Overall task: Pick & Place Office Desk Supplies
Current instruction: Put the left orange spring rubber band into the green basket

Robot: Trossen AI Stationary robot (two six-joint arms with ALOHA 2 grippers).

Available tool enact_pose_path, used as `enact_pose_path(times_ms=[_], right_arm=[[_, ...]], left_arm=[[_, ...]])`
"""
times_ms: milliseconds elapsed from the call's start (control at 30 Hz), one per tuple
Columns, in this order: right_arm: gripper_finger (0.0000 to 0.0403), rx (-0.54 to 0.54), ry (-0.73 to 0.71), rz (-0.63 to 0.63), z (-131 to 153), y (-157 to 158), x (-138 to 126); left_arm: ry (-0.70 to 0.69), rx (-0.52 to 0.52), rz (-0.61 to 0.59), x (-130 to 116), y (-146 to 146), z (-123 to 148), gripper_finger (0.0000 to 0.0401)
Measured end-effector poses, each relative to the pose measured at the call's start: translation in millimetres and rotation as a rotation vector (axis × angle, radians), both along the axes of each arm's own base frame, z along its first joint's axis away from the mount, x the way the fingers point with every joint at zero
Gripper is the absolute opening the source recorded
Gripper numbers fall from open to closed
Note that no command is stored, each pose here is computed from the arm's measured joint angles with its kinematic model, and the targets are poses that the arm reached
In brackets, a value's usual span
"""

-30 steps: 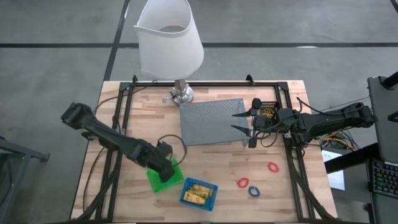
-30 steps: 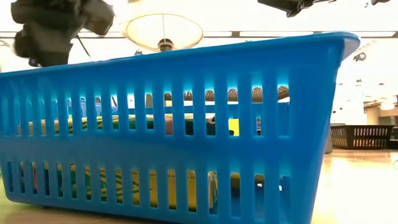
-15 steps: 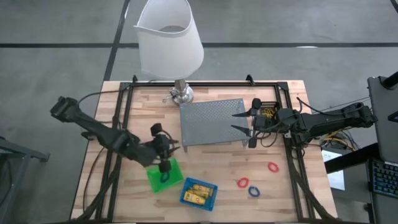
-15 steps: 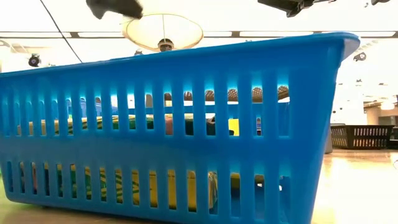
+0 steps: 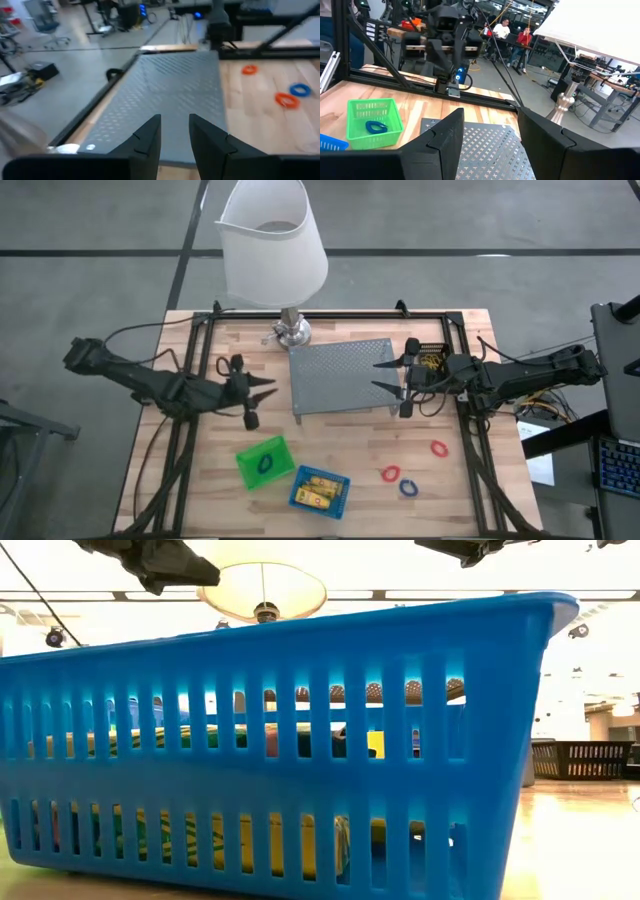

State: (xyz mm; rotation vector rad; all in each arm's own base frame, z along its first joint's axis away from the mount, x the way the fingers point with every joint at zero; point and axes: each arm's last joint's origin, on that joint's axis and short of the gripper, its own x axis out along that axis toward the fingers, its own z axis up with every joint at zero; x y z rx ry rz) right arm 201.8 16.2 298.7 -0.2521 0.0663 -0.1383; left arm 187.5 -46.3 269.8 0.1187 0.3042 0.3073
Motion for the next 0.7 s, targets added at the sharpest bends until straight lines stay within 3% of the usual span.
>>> enact_pose_path(times_ms=[167, 400, 600, 700], right_arm=[[0.0185, 0.0, 0.0, 0.0, 0, 0, 0], [0.0185, 0.0, 0.0, 0.0, 0, 0, 0], [0.0185, 0.0, 0.0, 0.0, 0, 0, 0], [0.0185, 0.0, 0.0, 0.0, 0, 0, 0]], left_arm=[[-0.046, 0.013, 0.008, -3, 13, 8, 0.0106], [-0.105, 0.098, -0.325, 7, 33, 17, 0.0106], [-0.159, 0.128, -0.256, 7, 60, 23, 0.0106], [-0.165, 0.152, -0.279, 1, 65, 25, 0.0106]])
